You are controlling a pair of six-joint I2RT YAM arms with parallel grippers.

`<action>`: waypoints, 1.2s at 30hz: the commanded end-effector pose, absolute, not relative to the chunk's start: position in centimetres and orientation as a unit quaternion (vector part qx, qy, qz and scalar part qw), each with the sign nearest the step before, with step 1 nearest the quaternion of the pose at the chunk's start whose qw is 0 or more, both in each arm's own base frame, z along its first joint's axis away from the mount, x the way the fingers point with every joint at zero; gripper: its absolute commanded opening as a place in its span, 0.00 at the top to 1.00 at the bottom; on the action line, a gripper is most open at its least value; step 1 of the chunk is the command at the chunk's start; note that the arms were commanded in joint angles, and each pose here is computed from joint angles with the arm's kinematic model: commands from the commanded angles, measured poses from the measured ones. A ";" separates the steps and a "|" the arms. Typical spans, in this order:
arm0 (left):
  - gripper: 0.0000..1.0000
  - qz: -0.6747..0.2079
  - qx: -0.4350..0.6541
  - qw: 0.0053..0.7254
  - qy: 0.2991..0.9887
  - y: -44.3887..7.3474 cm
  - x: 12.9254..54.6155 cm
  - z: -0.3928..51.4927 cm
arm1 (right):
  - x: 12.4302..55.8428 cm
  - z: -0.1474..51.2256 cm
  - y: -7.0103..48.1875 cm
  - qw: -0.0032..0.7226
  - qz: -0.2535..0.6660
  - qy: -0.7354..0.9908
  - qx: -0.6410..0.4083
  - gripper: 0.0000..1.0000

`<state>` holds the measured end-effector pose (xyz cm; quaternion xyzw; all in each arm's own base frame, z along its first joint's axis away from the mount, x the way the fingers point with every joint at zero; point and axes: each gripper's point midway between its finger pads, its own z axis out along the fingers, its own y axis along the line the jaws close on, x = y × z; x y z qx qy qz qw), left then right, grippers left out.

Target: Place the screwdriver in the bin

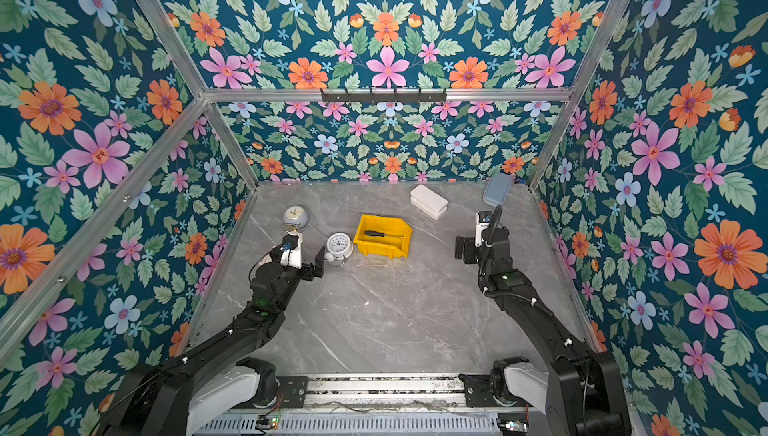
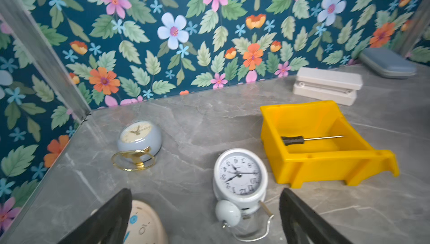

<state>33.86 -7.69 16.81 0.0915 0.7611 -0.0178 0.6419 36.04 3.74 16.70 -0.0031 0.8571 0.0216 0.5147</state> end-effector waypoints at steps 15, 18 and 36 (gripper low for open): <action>0.00 0.068 -0.024 0.694 0.717 0.5 35.9 14.4 | 37.4 11.3 -1.9 0.569 0.003 0.819 0.069 0.01; 0.00 0.071 -0.039 0.688 0.721 1.2 36.3 13.1 | 37.1 10.6 -1.5 0.583 0.013 0.810 0.059 0.01; 0.00 0.057 -0.046 0.645 0.761 2.0 38.9 11.3 | 37.7 9.6 -1.2 0.573 0.019 0.818 0.047 0.01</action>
